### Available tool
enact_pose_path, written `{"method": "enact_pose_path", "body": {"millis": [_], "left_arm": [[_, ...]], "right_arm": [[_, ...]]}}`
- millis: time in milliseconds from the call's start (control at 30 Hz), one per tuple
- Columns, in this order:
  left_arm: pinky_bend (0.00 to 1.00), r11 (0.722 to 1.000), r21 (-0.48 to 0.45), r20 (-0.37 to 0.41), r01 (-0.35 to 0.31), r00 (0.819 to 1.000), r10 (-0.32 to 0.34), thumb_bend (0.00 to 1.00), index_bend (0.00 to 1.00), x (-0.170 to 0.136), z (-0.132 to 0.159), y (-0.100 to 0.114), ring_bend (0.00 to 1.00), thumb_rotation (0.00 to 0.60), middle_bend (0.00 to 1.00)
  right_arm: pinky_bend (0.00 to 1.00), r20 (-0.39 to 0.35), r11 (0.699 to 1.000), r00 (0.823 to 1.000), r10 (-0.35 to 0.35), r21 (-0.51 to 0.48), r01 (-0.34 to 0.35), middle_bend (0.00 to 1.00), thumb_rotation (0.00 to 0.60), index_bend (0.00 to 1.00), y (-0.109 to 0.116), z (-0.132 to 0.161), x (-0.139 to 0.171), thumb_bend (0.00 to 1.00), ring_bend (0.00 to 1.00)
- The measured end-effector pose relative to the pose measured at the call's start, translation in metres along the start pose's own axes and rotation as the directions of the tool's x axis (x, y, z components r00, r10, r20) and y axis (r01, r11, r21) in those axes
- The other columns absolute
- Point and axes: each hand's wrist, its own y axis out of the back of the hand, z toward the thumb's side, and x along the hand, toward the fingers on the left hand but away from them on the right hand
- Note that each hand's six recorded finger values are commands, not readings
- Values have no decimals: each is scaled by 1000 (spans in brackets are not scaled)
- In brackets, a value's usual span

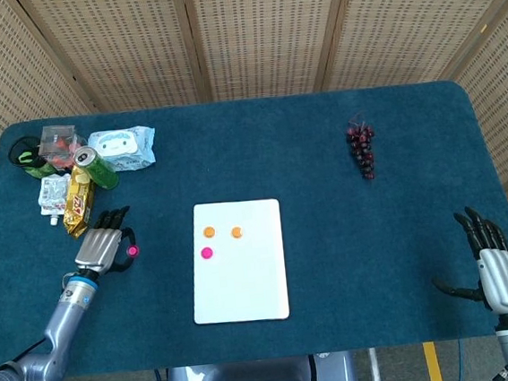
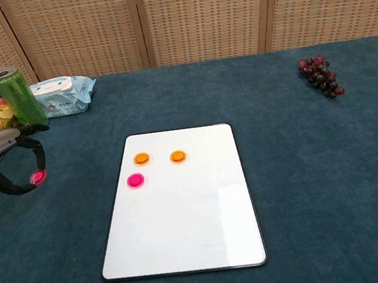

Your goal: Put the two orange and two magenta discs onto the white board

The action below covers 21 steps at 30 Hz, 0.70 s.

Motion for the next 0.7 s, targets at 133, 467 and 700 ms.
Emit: {"method": "enact_pose_path", "body": {"millis": [133,467,700], "left_arm": [[0,1000,-3,52,-19,998,19,331,689,3,26,11,0,600,0],[0,999,-36,223,-18,974,26,327,688,21,125,30,0,600,0],[0,999,-41,275,8,961,3,321,689,29,170,21,0,600,0]], "right_arm": [[0,0,1000,1000,1,-2,-1,0,600,0,0,0,0,131,0],[0,0,1000,1000,7,-8,-7,0,600,0,0,0,0,131,0],[0,0,1000,1000,9,-12,-9,0,600,0,0,-1,-1,131,0]]}}
